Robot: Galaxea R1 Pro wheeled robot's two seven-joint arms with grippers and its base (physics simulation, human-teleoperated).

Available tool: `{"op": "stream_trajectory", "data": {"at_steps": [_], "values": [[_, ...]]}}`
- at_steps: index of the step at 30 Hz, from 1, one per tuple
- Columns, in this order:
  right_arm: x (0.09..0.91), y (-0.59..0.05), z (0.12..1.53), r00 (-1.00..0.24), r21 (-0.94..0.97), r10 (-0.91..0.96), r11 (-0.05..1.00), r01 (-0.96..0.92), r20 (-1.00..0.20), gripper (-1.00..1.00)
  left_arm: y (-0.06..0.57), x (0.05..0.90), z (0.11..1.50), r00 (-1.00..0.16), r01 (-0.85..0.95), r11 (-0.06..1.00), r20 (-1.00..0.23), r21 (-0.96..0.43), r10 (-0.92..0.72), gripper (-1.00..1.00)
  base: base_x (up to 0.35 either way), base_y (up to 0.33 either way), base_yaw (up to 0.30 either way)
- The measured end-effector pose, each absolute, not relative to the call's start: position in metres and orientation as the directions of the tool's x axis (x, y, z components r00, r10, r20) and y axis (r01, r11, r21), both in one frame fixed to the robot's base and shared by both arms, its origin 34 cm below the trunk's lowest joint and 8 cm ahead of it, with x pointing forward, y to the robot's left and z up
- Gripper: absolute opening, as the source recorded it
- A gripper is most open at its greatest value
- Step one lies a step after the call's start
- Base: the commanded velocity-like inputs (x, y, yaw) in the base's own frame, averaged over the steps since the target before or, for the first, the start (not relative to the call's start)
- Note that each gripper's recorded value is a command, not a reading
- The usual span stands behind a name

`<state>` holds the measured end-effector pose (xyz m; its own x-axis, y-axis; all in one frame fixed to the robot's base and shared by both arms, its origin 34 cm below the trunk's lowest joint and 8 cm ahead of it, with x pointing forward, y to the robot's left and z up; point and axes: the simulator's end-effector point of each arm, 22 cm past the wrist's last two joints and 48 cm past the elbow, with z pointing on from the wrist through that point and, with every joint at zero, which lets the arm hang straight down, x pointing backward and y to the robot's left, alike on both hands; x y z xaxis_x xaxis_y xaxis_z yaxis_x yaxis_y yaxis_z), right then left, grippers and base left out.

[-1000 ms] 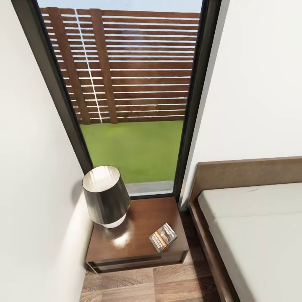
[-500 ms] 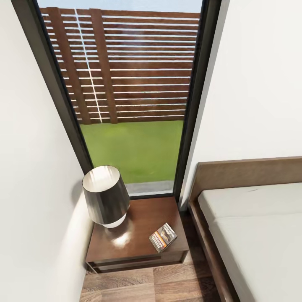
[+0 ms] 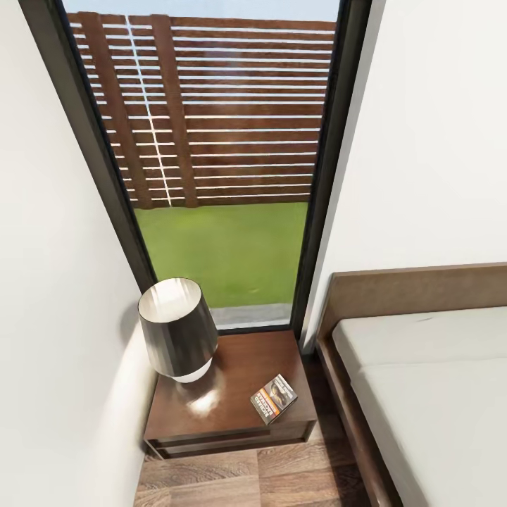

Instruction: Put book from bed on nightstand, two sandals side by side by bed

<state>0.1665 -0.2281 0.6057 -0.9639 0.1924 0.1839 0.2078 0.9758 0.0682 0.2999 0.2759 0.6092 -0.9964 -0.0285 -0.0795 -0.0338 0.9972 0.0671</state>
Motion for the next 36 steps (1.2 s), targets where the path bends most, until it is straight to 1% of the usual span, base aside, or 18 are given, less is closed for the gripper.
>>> {"op": "stream_trajectory", "data": {"at_steps": [14, 36], "values": [[0.166, -0.228, 0.606, -0.964, 0.068, 0.192, 0.976, 0.208, 0.184, 1.0, 0.276, 0.256, 0.606, -0.999, -0.032, 0.997, -0.023, 0.069, -0.031, 1.0, 0.0, 0.0, 0.0], [0.166, -0.228, 0.606, -0.964, 0.068, 0.192, 0.976, 0.208, 0.184, 1.0, 0.276, 0.244, 0.605, -0.999, -0.031, 0.997, -0.008, 0.069, -0.031, 1.0, 0.0, 0.0, 0.0]]}}
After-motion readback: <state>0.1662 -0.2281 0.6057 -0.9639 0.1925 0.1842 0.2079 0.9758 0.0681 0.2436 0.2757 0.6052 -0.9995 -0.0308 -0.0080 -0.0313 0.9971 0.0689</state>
